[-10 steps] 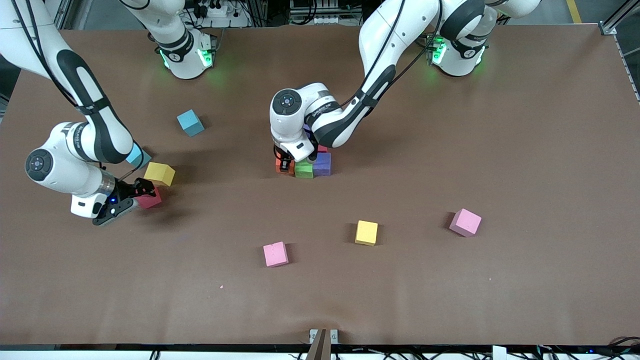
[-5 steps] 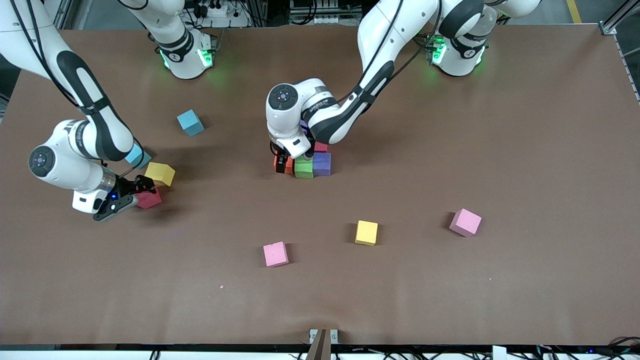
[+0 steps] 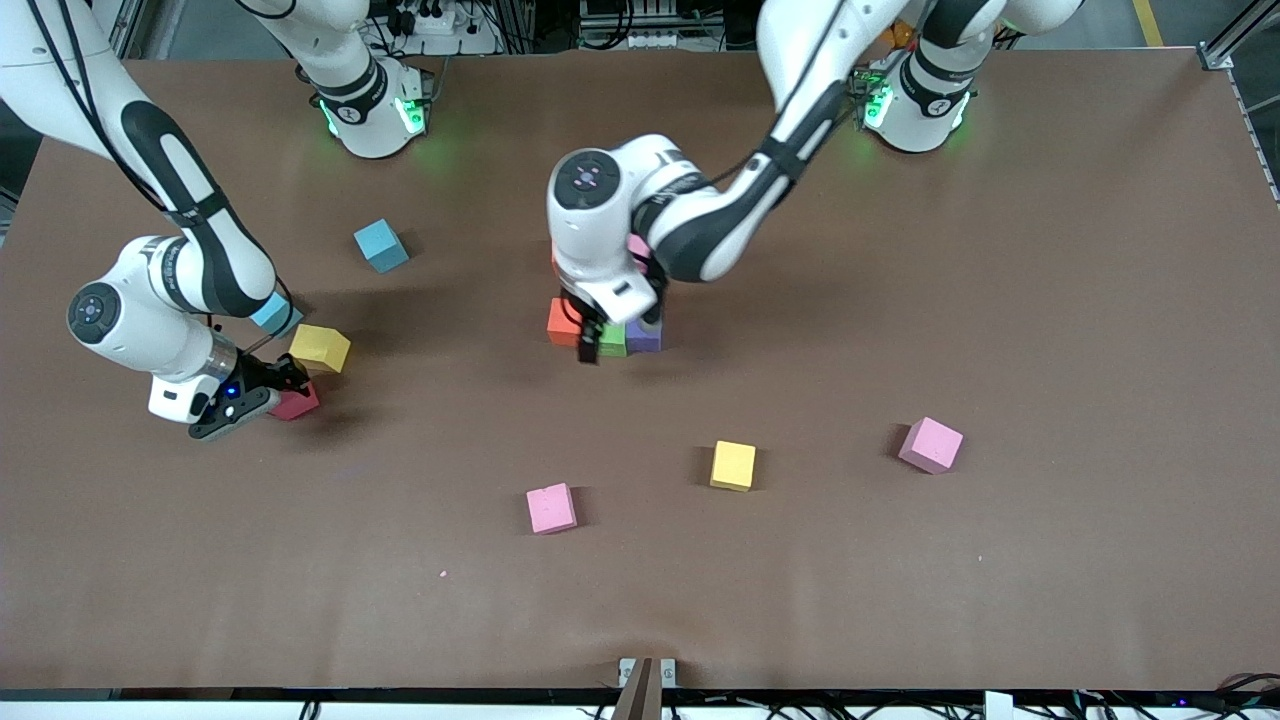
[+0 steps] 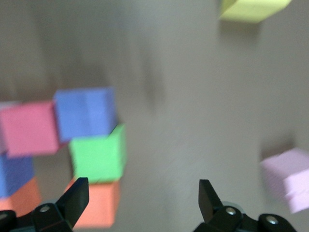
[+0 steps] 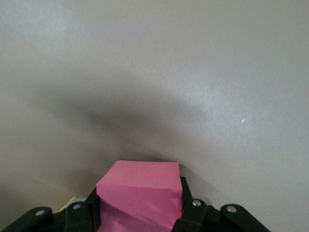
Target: Form number 2 with 11 blocks
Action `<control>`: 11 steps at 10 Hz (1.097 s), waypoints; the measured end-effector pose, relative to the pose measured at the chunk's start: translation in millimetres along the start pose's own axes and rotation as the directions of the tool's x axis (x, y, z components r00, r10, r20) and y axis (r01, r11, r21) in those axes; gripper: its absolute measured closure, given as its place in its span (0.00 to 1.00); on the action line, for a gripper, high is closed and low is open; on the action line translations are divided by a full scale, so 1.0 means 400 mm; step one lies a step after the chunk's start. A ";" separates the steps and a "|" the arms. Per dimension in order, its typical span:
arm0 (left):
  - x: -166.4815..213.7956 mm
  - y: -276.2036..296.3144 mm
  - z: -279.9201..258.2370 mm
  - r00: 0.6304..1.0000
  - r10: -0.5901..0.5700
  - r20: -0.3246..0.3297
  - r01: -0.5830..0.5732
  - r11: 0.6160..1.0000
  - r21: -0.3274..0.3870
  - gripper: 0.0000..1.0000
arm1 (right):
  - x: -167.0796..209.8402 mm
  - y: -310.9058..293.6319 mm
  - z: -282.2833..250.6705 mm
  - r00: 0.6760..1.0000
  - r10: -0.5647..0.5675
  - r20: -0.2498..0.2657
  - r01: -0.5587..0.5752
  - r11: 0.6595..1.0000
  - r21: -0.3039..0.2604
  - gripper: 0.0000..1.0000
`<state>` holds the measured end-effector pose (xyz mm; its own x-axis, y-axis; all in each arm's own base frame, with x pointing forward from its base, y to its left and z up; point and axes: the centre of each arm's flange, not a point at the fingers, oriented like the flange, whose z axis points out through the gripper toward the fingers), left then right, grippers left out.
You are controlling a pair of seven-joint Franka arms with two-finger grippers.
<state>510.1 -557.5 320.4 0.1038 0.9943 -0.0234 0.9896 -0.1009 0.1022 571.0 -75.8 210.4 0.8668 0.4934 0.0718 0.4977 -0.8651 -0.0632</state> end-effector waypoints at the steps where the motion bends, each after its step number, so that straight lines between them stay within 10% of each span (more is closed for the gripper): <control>1: 0.078 0.061 0.011 0.999 0.014 -0.040 -0.015 1.000 -0.024 0.00 | 0.042 -0.026 -0.037 1.000 -0.026 -0.004 0.026 1.000 0.001 0.40; 11: 0.636 0.256 0.077 0.979 0.149 -0.138 -0.135 0.985 0.109 0.00 | 0.427 -0.703 -0.101 0.949 0.315 -0.022 -0.314 0.949 0.026 0.40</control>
<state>640.8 -316.1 294.4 0.2357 0.9631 0.1298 0.9715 -0.2371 -0.0050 577.7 248.0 280.4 0.9785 0.1939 0.0697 0.2006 -0.9736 -0.1087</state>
